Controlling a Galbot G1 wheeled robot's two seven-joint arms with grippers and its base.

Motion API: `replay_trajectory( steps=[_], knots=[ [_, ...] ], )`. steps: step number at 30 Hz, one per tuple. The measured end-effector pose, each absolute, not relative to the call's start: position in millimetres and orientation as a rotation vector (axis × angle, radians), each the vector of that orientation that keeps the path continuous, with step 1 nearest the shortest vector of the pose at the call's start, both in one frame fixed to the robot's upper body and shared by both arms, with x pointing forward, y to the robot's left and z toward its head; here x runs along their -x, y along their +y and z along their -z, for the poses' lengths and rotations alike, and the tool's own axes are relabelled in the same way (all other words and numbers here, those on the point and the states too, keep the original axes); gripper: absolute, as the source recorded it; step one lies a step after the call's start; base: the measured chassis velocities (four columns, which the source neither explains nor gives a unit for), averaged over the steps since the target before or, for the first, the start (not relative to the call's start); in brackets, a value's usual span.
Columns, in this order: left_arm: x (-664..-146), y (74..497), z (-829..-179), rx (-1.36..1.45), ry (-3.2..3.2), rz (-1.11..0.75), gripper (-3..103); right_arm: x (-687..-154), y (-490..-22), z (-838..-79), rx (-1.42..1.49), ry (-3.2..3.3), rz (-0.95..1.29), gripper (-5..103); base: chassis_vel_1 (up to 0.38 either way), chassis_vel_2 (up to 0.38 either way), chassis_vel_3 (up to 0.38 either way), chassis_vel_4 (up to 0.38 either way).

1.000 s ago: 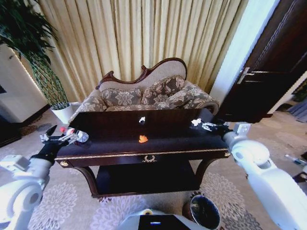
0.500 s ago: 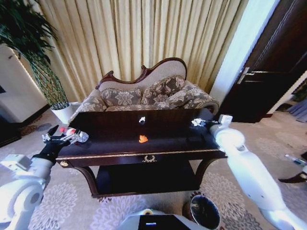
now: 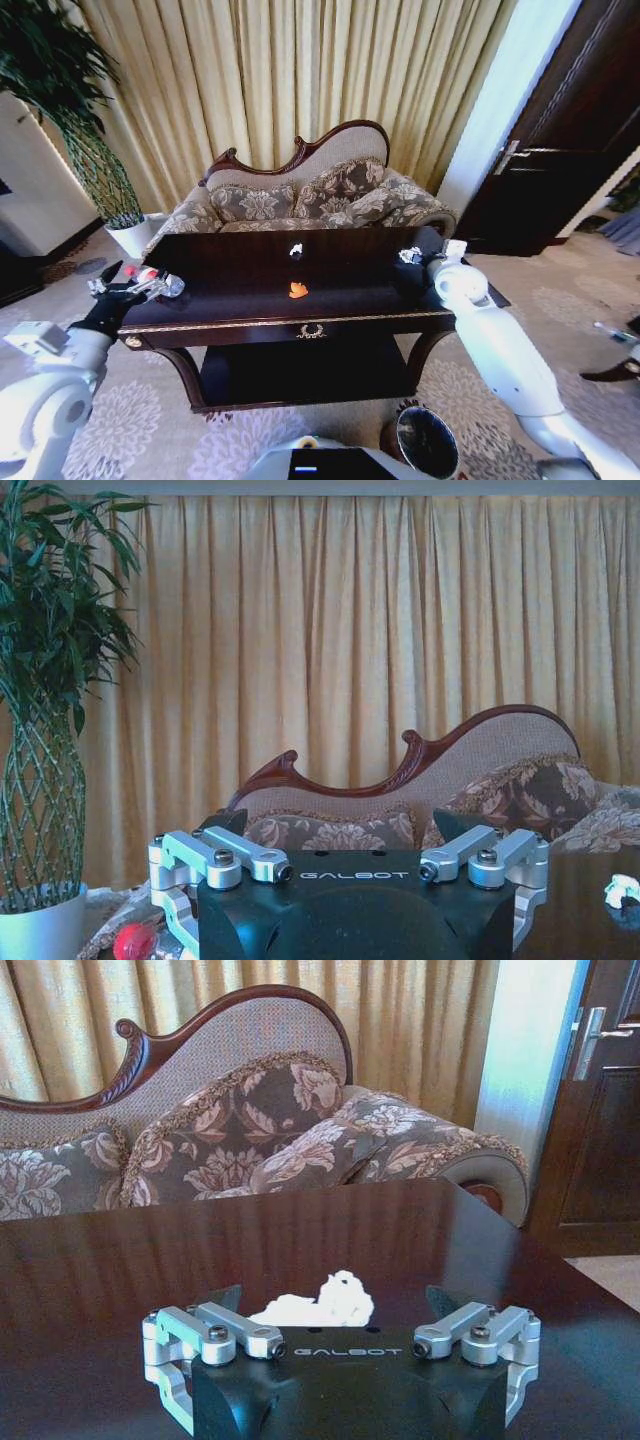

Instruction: Move to the front of the table and place the trash on the table into the trash bin.

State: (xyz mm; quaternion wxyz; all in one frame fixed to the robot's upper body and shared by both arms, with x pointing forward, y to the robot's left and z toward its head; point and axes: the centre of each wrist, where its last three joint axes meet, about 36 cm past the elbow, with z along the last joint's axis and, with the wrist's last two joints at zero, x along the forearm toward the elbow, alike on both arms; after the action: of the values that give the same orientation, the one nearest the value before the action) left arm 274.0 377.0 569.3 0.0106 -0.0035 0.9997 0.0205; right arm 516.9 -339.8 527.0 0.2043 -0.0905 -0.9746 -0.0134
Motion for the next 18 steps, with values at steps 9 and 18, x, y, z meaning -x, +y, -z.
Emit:
replay_trajectory(
  steps=[9, 18],
  knots=[
    [-274.2, 378.4, -569.9, 0.014, 3.115, -0.064, 100, -513.4, -335.7, -519.8, 0.250, -2.702, -0.006, 79, 0.000, 0.000, 0.000, 0.000],
    [-274.3, 378.1, -569.2, 0.010, 3.115, -0.054, 100, -507.4, -338.3, -516.7, 0.256, -2.695, -0.017, 47, 0.000, 0.000, 0.000, 0.000]
  ],
)
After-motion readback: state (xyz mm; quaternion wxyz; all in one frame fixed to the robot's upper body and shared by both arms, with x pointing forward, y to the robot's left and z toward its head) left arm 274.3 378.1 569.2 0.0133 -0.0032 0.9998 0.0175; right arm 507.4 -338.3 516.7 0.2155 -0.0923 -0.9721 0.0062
